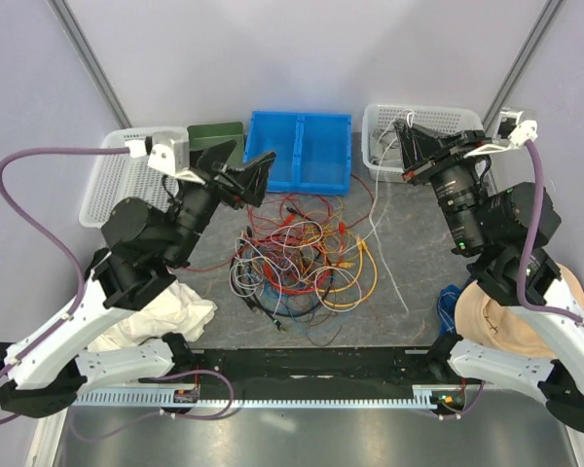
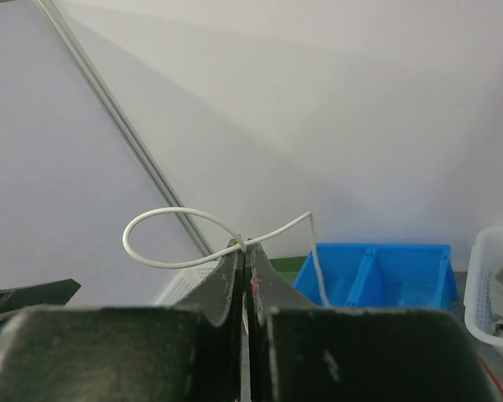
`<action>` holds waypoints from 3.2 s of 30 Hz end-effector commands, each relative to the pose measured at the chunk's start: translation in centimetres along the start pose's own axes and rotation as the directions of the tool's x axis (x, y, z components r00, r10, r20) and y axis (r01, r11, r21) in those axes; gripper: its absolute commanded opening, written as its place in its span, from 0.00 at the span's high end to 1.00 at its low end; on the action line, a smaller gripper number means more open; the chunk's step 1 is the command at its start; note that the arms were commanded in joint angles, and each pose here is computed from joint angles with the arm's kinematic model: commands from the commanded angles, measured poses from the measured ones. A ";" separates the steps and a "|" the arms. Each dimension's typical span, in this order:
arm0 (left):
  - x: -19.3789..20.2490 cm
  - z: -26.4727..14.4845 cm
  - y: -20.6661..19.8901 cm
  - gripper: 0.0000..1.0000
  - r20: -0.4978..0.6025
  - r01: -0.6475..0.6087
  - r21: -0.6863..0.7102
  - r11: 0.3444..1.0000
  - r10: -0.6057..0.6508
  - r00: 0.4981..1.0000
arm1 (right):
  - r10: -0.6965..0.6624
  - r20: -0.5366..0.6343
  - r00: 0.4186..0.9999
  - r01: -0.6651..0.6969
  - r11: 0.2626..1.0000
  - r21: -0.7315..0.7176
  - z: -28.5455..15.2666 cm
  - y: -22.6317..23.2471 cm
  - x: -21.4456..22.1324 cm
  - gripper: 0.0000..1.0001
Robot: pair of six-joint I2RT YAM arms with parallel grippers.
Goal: Untangle the cables
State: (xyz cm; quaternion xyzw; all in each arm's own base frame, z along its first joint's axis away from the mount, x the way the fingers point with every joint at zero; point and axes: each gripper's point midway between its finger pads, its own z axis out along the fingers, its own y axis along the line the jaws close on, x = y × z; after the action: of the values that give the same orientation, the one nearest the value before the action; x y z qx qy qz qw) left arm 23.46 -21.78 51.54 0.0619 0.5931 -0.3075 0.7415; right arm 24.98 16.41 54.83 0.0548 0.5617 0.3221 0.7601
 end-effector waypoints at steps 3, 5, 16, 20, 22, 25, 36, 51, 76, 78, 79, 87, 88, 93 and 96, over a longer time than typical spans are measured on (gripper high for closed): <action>-0.9 -0.2 -4.2 0.06 0.216 -0.138 0.259 0.956 0.082 0.973 | 0.006 -0.099 0.995 -0.009 1.000 -0.027 -0.7 1.0 0.0 1.00; 0.9 0.0 -6.3 0.05 0.214 -0.177 0.368 0.913 0.102 0.971 | 0.032 -0.117 0.993 -0.038 0.998 -0.045 -0.9 1.6 -0.4 1.00; 4.9 -0.3 -10.9 0.00 0.351 -0.263 0.578 0.773 0.055 0.935 | 0.074 -0.230 0.970 -0.103 0.987 -0.120 -1.7 3.9 -0.2 1.00; 5.2 -0.3 -11.4 0.00 0.397 -0.296 0.587 0.754 0.051 0.917 | 0.079 -0.266 0.961 -0.119 0.983 -0.138 -1.9 4.4 0.4 1.00; 5.5 -0.5 -11.9 0.00 0.422 -0.322 0.602 0.731 0.051 0.905 | 0.085 -0.279 0.956 -0.131 0.980 -0.151 -1.9 4.8 0.5 1.00; 5.3 -0.5 -12.9 0.01 0.454 -0.354 0.628 0.694 0.044 0.890 | 0.098 -0.305 0.947 -0.154 0.974 -0.166 -2.1 5.3 0.8 1.00; 9.6 5.4 -12.5 0.00 0.389 -0.393 0.541 0.744 0.193 0.901 | 0.110 -0.353 0.929 -0.193 0.959 -0.209 -3.0 6.3 1.3 1.00; 11.9 9.3 -12.3 0.80 0.348 -0.388 0.552 0.738 0.219 0.912 | 0.114 -0.365 0.924 -0.201 0.957 -0.210 -4.0 5.9 1.7 1.00; 5.6 19.7 -1.1 0.98 -0.107 -0.063 0.212 0.975 0.087 0.990 | 0.021 -0.341 0.940 0.014 0.995 0.098 -6.5 -4.5 8.4 0.02; 5.5 20.9 -0.8 0.98 -0.087 -0.068 0.214 0.974 0.088 0.992 | 0.022 -0.351 0.936 0.016 0.994 0.105 -6.9 -5.2 10.0 0.02; 4.2 21.4 -1.0 0.98 -0.053 -0.074 0.222 0.972 0.088 0.995 | 0.026 -0.342 0.939 0.009 0.995 0.100 -7.3 -5.4 10.0 0.02; 7.3 27.2 0.7 0.98 0.015 -0.143 0.232 0.962 0.144 0.990 | 0.060 -0.352 0.934 -0.011 0.990 0.141 -9.3 -8.4 15.4 0.02; 7.5 27.5 1.1 0.98 0.021 -0.146 0.227 0.963 0.145 0.989 | 0.060 -0.376 0.925 -0.004 0.989 0.148 -9.8 -9.0 17.1 0.02; 10.7 30.1 3.9 0.98 0.035 -0.150 0.202 0.968 0.146 0.989 | 0.088 -0.399 0.913 -0.027 0.988 0.155 -11.2 -10.0 19.7 0.02; 12.7 31.5 5.2 0.98 0.031 -0.158 0.194 0.968 0.155 0.987 | 0.078 -0.422 0.903 -0.009 0.986 0.164 -11.9 -10.9 20.9 0.02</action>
State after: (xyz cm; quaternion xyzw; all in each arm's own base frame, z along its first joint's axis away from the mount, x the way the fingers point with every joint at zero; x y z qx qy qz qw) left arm 52.57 -37.15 45.33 0.1864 0.5946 -0.2973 0.7234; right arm 22.52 15.92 27.67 0.0417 0.7563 0.2703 0.5944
